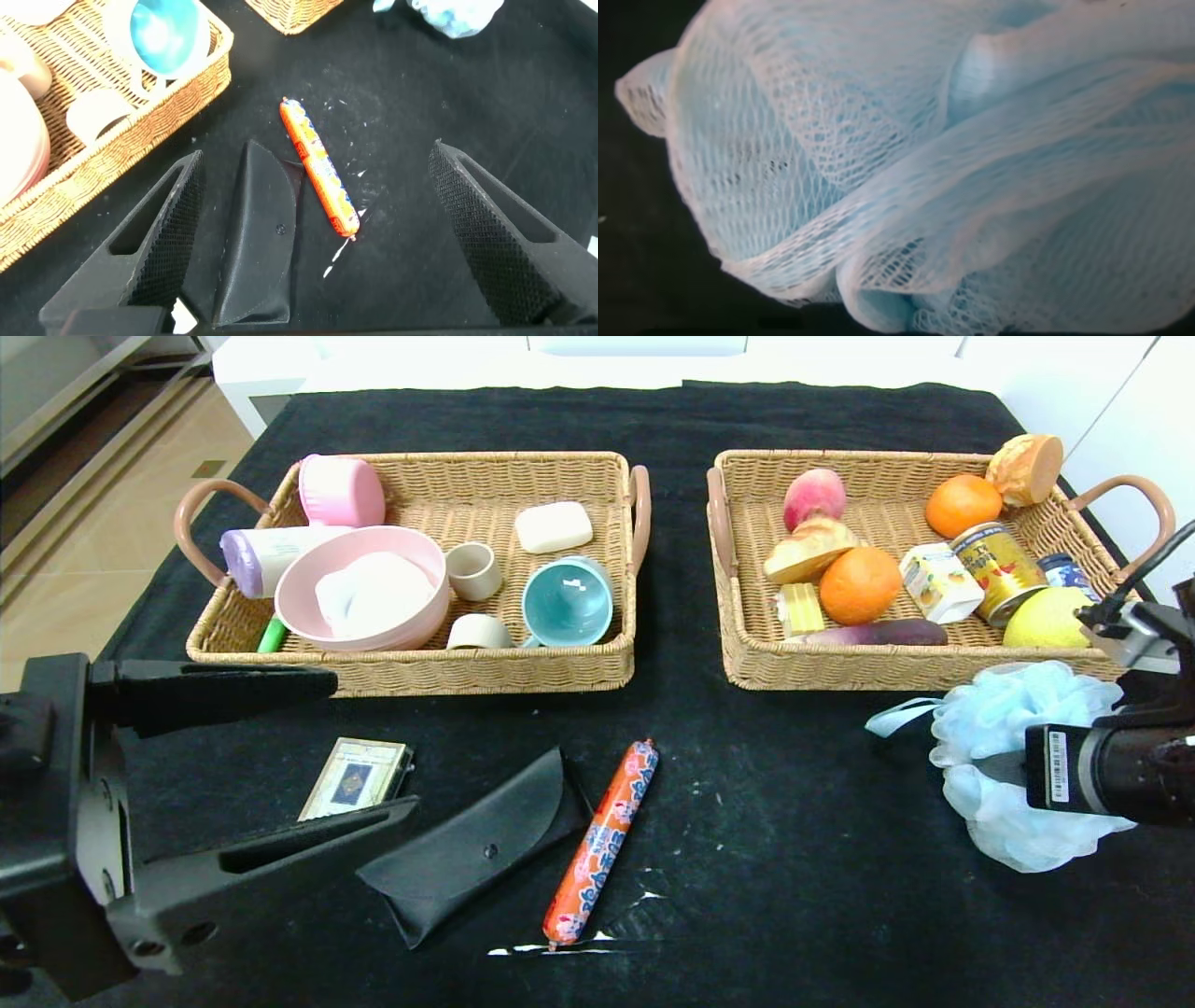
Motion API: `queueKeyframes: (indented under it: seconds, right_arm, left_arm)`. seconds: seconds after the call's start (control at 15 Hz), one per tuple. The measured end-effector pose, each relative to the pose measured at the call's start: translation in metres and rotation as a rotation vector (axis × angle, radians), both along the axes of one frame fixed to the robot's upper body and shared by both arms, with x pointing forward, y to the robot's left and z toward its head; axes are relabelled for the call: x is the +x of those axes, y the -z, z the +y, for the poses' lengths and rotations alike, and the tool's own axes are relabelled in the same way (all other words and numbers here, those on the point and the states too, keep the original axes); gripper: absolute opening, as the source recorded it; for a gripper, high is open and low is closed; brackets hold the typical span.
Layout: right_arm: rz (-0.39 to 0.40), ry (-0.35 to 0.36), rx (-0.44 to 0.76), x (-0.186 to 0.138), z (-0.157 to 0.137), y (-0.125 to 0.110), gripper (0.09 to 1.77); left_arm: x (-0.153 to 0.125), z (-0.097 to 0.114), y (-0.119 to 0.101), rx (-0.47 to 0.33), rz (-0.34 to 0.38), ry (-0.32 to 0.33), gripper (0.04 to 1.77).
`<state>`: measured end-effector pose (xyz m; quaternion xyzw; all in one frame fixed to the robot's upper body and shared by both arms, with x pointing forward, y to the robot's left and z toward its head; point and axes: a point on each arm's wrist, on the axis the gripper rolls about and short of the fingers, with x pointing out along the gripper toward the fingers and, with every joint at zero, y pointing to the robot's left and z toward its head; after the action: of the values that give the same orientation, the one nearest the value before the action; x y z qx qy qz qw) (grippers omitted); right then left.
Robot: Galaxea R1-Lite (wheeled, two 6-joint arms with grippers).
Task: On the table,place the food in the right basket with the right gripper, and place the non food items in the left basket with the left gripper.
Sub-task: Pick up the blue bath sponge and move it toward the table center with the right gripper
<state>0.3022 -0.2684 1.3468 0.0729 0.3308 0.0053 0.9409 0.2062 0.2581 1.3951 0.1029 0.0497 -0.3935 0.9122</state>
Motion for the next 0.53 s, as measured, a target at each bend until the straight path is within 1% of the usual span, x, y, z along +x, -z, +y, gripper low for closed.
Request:
queueKeyframes:
  seconds: [0.27,0.53]
  right_arm:
    - [-0.046,-0.124,0.013,-0.017,0.023,-0.012,0.83]
    - [-0.063,-0.247,-0.002,-0.033,0.052,-0.013,0.83]
  left_arm:
    - [-0.001,0.0,0.0,-0.001,-0.002,0.0,1.72]
    - [0.0,0.0,0.0,-0.001,-0.002,0.0,1.72]
